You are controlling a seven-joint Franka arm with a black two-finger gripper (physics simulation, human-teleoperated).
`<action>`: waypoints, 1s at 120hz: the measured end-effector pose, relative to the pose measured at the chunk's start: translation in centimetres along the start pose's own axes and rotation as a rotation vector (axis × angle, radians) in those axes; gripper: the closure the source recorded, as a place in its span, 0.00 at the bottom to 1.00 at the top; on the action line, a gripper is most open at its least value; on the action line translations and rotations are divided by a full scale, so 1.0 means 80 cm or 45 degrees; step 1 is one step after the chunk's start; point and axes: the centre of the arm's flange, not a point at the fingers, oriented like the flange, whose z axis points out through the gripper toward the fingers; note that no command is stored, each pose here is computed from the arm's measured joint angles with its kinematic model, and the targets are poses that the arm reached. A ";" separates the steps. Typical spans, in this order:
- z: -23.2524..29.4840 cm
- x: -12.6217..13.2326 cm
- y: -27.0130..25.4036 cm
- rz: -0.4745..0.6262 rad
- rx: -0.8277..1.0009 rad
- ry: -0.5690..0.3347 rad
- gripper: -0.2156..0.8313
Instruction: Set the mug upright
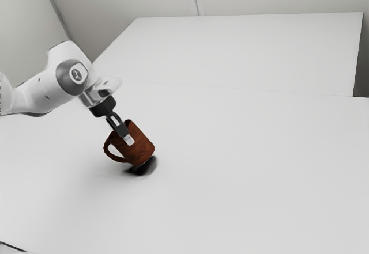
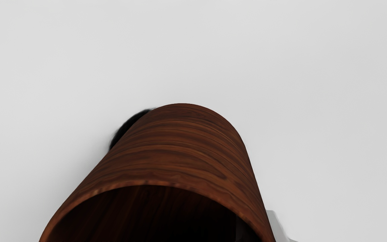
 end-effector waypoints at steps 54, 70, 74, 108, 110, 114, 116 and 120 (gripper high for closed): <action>0.024 -0.005 0.011 0.240 0.334 -0.070 0.96; 0.026 -0.005 0.009 0.272 0.346 -0.090 0.96; 0.027 -0.005 0.010 0.280 0.346 -0.101 0.96; 0.036 -0.004 0.016 0.323 0.341 -0.186 0.90; 0.037 -0.003 0.017 0.326 0.340 -0.188 0.86; 0.038 -0.002 0.019 0.331 0.339 -0.192 0.79; 0.038 -0.002 0.019 0.333 0.339 -0.193 0.76; 0.038 -0.001 0.020 0.336 0.339 -0.195 0.68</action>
